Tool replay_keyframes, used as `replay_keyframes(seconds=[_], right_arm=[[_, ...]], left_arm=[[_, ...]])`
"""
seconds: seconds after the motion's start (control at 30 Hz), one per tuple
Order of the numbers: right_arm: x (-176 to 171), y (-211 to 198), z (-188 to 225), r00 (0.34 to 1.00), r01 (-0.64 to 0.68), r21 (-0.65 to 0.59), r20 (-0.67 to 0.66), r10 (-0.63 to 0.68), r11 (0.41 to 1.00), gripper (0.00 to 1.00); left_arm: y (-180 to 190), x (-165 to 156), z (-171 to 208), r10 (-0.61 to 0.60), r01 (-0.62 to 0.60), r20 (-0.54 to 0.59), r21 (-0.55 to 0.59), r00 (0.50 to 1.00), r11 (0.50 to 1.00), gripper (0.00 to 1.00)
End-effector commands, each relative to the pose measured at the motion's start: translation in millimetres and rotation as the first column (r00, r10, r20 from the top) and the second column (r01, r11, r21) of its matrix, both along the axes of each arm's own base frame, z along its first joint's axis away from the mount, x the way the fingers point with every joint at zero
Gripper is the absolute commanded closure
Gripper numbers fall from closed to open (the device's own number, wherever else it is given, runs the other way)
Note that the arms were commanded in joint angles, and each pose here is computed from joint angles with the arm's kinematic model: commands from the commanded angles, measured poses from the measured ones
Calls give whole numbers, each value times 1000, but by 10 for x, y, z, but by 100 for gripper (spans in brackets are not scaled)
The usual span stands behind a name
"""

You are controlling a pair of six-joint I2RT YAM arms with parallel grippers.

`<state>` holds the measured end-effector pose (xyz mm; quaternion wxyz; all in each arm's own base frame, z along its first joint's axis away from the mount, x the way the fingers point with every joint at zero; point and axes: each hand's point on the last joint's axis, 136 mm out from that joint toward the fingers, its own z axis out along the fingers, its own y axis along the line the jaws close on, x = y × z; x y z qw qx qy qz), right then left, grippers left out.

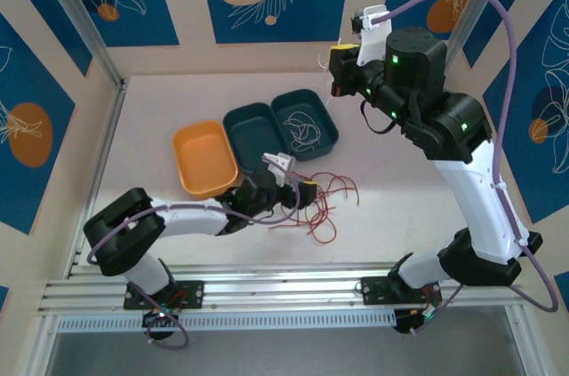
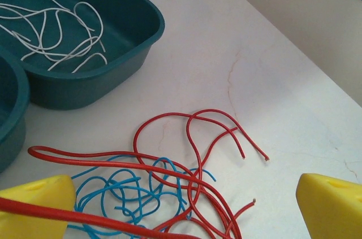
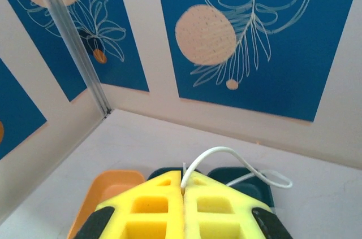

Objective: Untangle the cables

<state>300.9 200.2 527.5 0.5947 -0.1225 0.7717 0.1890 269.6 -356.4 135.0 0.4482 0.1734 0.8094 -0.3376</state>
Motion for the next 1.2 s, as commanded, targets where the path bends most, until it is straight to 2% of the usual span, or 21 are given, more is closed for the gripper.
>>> replay_keyframes(seconds=[0.0,0.4,0.7,1.17], right_arm=[[139,65,-125,997,-28,70,-66,33,997,100],[794,-91,-963,949,40,180,-314,19,983,100],[1201,3,-1495,909,47,128,-416,11,991,100],[1869,445,-2160,857,-44,107,-506,93,993,100]], left_arm=[[104,-103,-65,3,-2,-34,13,999,1000,0],[567,-70,-29,144,-146,27,101,989,984,0],[893,-68,82,232,-241,84,139,969,960,0],[1324,-122,267,335,-356,150,146,930,923,0]])
